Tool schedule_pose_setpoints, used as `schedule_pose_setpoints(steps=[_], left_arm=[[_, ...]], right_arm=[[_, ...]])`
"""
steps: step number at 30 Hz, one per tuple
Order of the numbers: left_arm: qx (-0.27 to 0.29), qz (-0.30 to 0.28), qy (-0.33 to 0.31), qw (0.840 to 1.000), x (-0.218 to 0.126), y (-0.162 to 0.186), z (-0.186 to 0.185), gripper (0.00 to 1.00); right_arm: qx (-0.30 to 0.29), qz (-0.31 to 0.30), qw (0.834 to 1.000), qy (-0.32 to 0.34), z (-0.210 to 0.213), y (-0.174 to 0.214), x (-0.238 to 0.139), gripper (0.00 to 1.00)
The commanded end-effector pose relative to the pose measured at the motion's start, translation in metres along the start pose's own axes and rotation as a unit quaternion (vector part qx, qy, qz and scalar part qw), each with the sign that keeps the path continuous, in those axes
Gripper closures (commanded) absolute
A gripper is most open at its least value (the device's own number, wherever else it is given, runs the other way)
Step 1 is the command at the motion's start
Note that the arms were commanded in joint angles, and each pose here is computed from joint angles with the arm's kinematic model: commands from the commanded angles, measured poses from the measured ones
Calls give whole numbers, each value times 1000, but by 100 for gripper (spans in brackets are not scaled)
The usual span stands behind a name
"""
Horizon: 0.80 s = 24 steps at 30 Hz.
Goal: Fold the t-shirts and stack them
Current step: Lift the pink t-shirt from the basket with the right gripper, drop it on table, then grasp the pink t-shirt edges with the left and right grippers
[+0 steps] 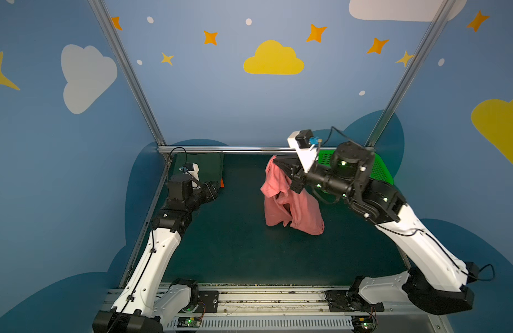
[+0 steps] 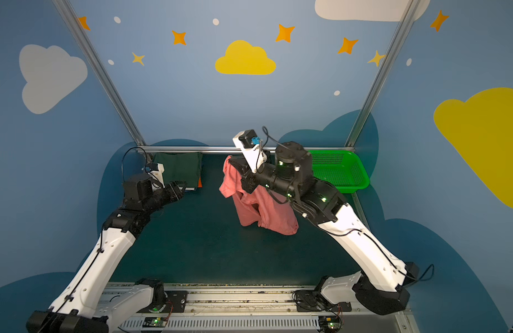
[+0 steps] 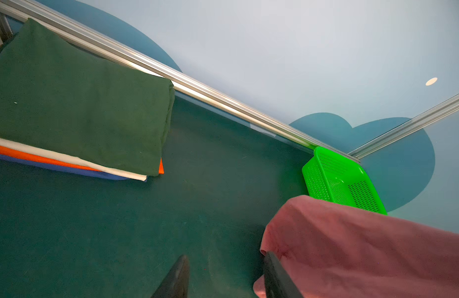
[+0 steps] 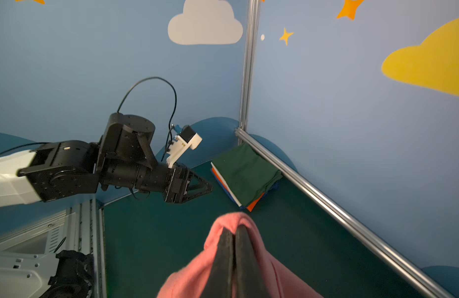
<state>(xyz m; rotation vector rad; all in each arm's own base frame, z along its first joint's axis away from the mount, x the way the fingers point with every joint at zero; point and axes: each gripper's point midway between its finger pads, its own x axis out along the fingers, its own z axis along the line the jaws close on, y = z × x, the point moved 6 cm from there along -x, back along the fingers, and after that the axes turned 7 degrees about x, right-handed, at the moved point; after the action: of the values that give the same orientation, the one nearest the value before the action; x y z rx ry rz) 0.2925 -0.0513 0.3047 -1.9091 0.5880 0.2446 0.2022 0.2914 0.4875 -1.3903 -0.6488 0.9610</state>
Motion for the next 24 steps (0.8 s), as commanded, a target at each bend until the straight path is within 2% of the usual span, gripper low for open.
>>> schedule_pose_setpoints(steps=[1,4,5,7,10,13,16,19,24], left_arm=[[9,-8,-15,1000,-5,-1,4,53],[6,-17,-48,999,-8,-3,12,54],[4,-18,-56,998,-8,-3,14,54],[-2,-21,-65,998,-9,-4,18,54],[-5,-18,-78,997,-10,-3,23,53],[-5,-9,-91,996,-9,0,27,50],[-21,19,-101,995,-8,11,31,38],[-52,74,-108,990,-7,35,34,32],[-118,176,-132,968,-3,89,39,33]], right_arm=[[78,44,995,-30,2,48,47,100],[152,109,981,-41,0,107,85,100],[174,133,975,-48,1,126,97,95],[204,178,960,-69,6,157,117,73],[207,243,945,-78,9,184,135,52],[182,253,949,-50,1,187,137,40],[166,241,956,-15,-16,179,128,30],[155,236,959,34,-48,171,115,26],[171,253,945,120,-120,178,99,24]])
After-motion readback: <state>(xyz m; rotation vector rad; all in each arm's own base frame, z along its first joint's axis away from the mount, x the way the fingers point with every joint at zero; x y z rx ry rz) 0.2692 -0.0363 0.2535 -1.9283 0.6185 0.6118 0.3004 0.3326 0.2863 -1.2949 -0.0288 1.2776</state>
